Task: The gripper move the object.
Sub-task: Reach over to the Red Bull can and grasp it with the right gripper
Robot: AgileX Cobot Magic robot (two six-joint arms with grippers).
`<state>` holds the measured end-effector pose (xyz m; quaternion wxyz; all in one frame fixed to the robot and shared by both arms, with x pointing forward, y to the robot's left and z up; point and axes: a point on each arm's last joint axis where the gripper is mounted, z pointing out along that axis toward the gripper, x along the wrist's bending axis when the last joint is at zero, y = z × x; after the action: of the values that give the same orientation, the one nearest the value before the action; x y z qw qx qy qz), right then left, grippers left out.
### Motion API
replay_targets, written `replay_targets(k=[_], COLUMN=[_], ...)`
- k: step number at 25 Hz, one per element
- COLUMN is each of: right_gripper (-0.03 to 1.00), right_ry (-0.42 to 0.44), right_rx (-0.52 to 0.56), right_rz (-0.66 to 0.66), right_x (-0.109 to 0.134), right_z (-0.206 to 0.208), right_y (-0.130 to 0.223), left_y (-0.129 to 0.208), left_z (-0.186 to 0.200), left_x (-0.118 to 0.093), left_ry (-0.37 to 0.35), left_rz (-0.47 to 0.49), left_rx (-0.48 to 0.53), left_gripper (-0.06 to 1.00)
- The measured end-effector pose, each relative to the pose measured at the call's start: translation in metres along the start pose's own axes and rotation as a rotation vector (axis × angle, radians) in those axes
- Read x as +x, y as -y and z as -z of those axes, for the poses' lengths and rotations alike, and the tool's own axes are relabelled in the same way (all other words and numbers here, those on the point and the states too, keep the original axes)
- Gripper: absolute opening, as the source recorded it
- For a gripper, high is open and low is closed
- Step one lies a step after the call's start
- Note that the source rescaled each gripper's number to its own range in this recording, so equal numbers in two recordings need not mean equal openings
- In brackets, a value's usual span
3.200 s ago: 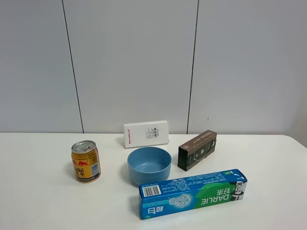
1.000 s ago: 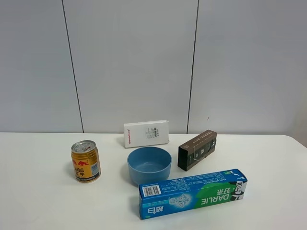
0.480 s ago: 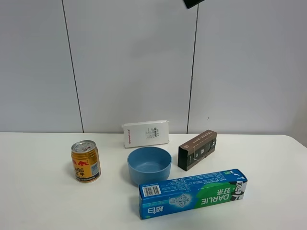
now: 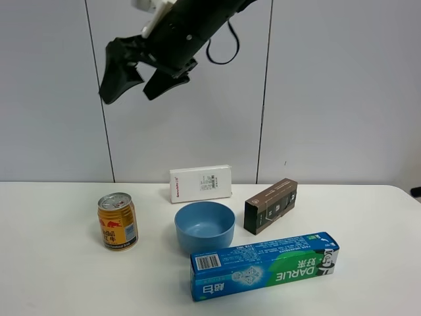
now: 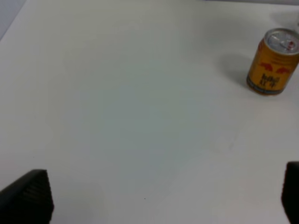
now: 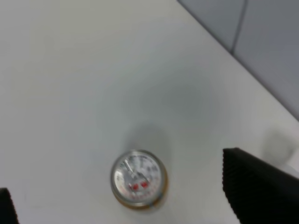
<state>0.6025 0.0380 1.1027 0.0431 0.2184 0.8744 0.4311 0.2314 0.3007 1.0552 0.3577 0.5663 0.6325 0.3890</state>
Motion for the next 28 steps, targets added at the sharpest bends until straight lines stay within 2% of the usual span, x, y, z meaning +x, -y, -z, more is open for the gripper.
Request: replay_targets(k=[6,11,23,28], right_gripper=[1.00,1.00,1.00,1.00], right_ry=[0.012,0.026,0.031,0.039], right_rx=[-0.008,-0.012,0.087,0.083], right_rz=[0.071,0.060,0.012,-0.005], right_x=[0.025,0.022,0.006,0.003], right_z=[-0.050,-0.079,-0.149,-0.160], right_y=[0.007,0.019,0.074,0.083], left_y=[0.000,0.000,0.000,0.000], left_z=[0.000,0.000,0.000,0.000], left_x=[0.000,0.000,0.000,0.000], left_ry=[0.000,0.000,0.000,0.000], left_rz=[-0.001,-0.001,0.000,0.000], left_rx=[0.000,0.000,0.000,0.000], left_gripper=[1.00,1.00,1.00,1.00])
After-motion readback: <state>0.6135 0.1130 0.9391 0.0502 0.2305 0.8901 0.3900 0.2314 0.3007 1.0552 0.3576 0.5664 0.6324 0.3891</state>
